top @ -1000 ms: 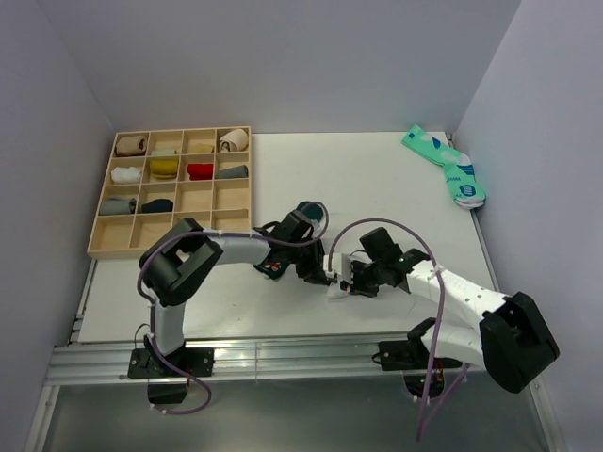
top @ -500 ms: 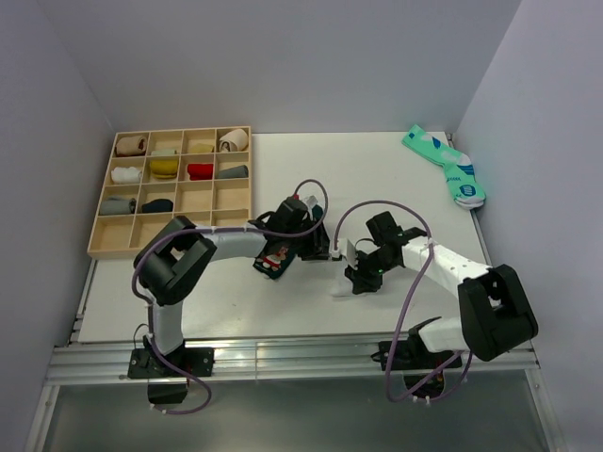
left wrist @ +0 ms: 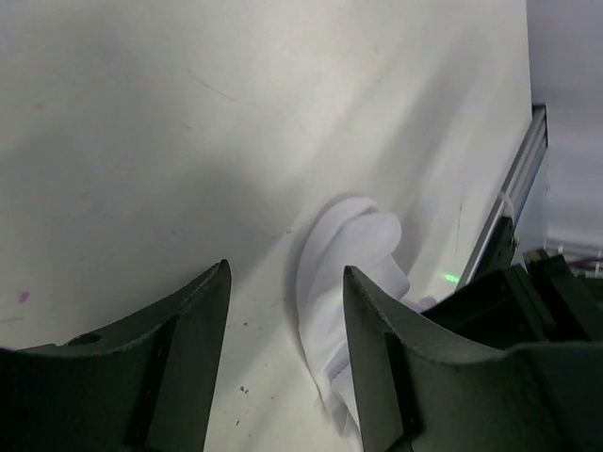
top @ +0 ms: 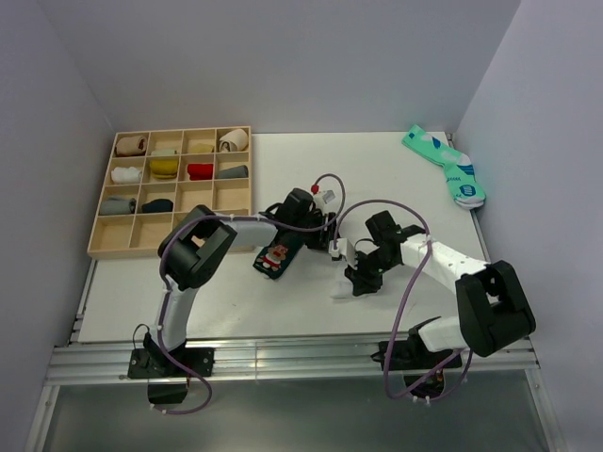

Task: Roll the socks
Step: Roll the sock at the center of the board.

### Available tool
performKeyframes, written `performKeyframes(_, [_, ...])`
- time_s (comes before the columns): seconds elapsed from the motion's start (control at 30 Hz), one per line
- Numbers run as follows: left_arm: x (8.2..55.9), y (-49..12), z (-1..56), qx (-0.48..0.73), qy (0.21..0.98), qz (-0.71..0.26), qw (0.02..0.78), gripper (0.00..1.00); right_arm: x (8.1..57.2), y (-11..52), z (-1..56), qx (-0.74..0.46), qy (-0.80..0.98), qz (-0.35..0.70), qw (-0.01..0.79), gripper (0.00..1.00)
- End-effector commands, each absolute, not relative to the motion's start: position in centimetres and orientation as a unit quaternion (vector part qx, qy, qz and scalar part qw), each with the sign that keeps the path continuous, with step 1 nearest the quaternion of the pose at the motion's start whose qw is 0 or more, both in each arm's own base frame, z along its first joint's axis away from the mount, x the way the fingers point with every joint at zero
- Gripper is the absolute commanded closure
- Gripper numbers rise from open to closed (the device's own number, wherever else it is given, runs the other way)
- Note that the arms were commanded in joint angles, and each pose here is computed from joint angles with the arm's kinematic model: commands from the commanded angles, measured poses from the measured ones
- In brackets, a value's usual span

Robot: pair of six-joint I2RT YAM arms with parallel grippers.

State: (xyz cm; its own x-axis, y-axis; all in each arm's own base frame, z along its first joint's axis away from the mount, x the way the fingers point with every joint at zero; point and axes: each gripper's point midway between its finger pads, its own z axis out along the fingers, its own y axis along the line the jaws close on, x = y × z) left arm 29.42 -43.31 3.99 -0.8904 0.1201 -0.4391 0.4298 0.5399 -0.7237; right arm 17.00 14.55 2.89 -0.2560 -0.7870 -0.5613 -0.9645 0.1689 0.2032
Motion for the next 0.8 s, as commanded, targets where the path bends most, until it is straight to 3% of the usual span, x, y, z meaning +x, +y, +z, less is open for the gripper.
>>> performKeyframes(0.0, [27.5,-43.7,3.2,0.219,0.833,-0.485,0.152,0.44,17.5,14.7,3.6,-0.588,0.743,0.271,0.167,0.84])
performKeyframes(0.57, [24.6,-43.8,-0.1,0.233,0.830,-0.496,0.104,0.48,18.2,14.9,3.7,-0.585,0.748,0.264,0.169,0.84])
performKeyframes(0.67, [24.5,-44.0,-0.2,0.226,0.829,-0.502,0.102,0.56,18.3,14.8,3.7,-0.583,0.750,0.262,0.169,0.84])
performKeyframes(0.77, [24.5,-44.2,-0.3,0.215,0.830,-0.505,0.101,0.72,18.4,14.8,3.6,-0.583,0.751,0.260,0.170,0.84])
